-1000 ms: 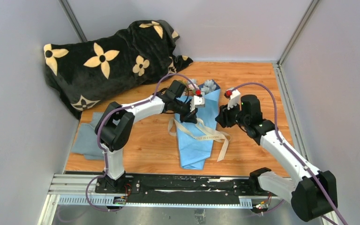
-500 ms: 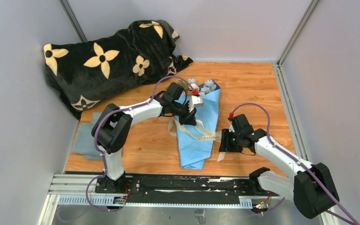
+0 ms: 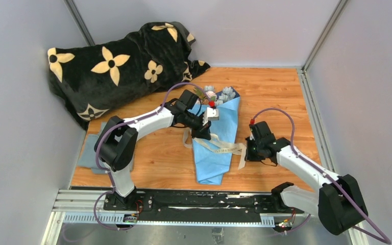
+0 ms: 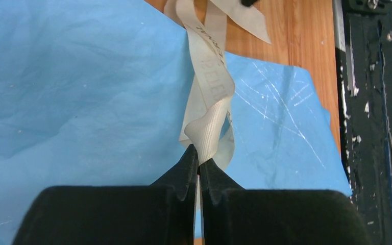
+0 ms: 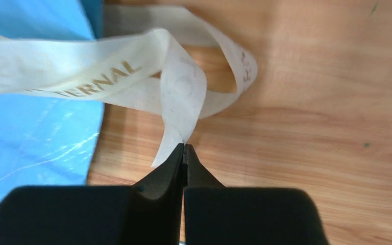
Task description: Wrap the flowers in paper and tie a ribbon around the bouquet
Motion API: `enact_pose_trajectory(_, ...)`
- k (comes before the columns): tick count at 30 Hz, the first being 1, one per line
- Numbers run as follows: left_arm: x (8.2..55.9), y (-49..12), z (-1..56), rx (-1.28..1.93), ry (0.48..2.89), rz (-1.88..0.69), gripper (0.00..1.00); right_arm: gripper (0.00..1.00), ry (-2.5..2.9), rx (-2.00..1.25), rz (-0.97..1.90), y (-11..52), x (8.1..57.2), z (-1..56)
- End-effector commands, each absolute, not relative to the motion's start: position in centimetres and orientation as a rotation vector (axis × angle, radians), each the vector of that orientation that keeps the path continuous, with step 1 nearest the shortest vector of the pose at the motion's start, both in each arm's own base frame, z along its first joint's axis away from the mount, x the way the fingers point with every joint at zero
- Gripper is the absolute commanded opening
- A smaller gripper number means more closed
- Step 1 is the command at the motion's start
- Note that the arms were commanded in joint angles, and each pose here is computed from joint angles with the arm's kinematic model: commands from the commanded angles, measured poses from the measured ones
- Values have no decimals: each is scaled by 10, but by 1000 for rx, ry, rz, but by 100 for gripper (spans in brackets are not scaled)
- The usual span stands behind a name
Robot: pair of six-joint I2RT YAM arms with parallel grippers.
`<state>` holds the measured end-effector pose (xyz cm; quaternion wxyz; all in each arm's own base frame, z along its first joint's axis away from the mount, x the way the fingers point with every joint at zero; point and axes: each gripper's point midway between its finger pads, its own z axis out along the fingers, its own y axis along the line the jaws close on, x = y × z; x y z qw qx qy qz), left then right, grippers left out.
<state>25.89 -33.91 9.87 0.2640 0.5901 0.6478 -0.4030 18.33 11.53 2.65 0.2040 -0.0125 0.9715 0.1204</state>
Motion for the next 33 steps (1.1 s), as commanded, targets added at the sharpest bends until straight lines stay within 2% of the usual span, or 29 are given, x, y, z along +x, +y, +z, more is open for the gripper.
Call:
enact_pose_trajectory(1,248,-326,108,1735,1655,-1021,6,0,2574,-206,320,120,215,72)
enact_pose_trajectory(8,256,-314,98,1853,1599,-846,8,0,2324,-548,577,174,241,151)
enact_pose_trajectory(15,242,-314,105,1988,1531,-779,8,0,2111,-551,746,220,288,193)
enact_pose_trajectory(18,227,-317,120,2021,1504,-824,7,0,2119,-550,758,233,311,188)
enact_pose_trajectory(23,223,-321,151,1994,1508,-870,7,0,2240,-600,766,245,326,140)
enact_pose_trajectory(28,226,-323,172,1974,1508,-857,8,0,2373,-678,768,245,319,93)
enact_pose_trajectory(33,234,-323,176,1955,1538,-812,8,0,2477,-815,872,245,287,63)
